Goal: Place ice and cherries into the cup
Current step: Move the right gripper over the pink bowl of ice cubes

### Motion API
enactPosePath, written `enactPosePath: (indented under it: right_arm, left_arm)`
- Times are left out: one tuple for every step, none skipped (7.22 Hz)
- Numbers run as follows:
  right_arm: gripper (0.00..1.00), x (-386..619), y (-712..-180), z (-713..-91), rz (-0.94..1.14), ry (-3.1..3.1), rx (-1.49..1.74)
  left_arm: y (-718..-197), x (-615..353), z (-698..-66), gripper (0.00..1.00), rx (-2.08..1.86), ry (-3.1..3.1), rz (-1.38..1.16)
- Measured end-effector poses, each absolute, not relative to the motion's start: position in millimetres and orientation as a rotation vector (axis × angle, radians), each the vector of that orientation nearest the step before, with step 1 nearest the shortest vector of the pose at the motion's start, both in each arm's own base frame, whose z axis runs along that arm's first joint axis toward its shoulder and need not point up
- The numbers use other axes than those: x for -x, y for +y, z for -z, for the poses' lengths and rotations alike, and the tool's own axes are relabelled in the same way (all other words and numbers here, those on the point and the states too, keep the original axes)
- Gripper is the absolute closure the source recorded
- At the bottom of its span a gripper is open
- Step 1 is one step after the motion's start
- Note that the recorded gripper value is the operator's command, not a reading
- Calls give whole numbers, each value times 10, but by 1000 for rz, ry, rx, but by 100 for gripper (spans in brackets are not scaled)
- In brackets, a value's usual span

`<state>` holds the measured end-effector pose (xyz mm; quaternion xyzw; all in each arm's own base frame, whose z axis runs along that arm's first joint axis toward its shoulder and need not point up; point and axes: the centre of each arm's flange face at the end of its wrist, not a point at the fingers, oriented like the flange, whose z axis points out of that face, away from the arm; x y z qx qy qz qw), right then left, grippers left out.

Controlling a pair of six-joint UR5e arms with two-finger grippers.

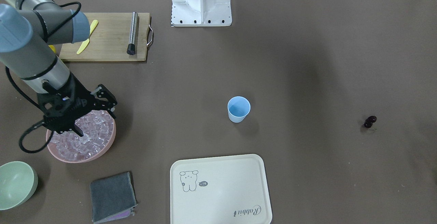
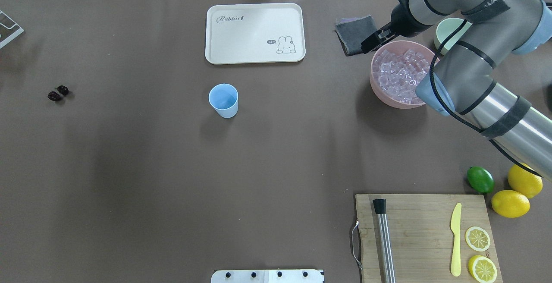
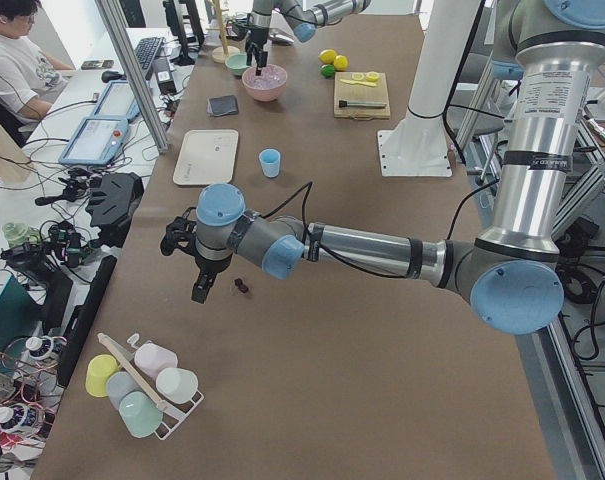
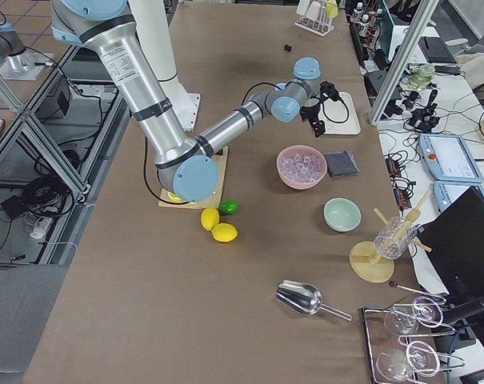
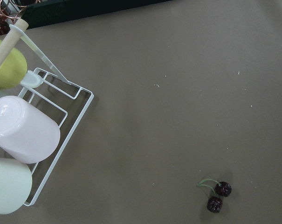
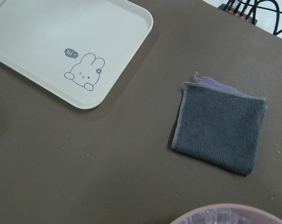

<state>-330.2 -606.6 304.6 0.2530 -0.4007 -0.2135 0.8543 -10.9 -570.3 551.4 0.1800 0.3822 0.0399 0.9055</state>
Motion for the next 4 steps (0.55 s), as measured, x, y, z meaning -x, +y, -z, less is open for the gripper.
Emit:
enactPosePath:
  right_arm:
    - [3, 3338, -6157, -3138, 506, -835, -552]
    - [3, 3322, -6221, -3189, 549, -846, -551]
    - [2, 3304, -6253, -3247, 589, -857, -548]
    - [2, 3280, -6239, -3349, 613, -861, -548]
  left_arm:
    - [-5727, 104, -5525, 2, -370, 788, -83]
    - [-5751, 96, -5532, 2, -369, 787, -83]
    - [-5763, 91, -5530, 2, -369, 788, -84]
    - [-5767, 89, -5520, 2, -371, 788, -85]
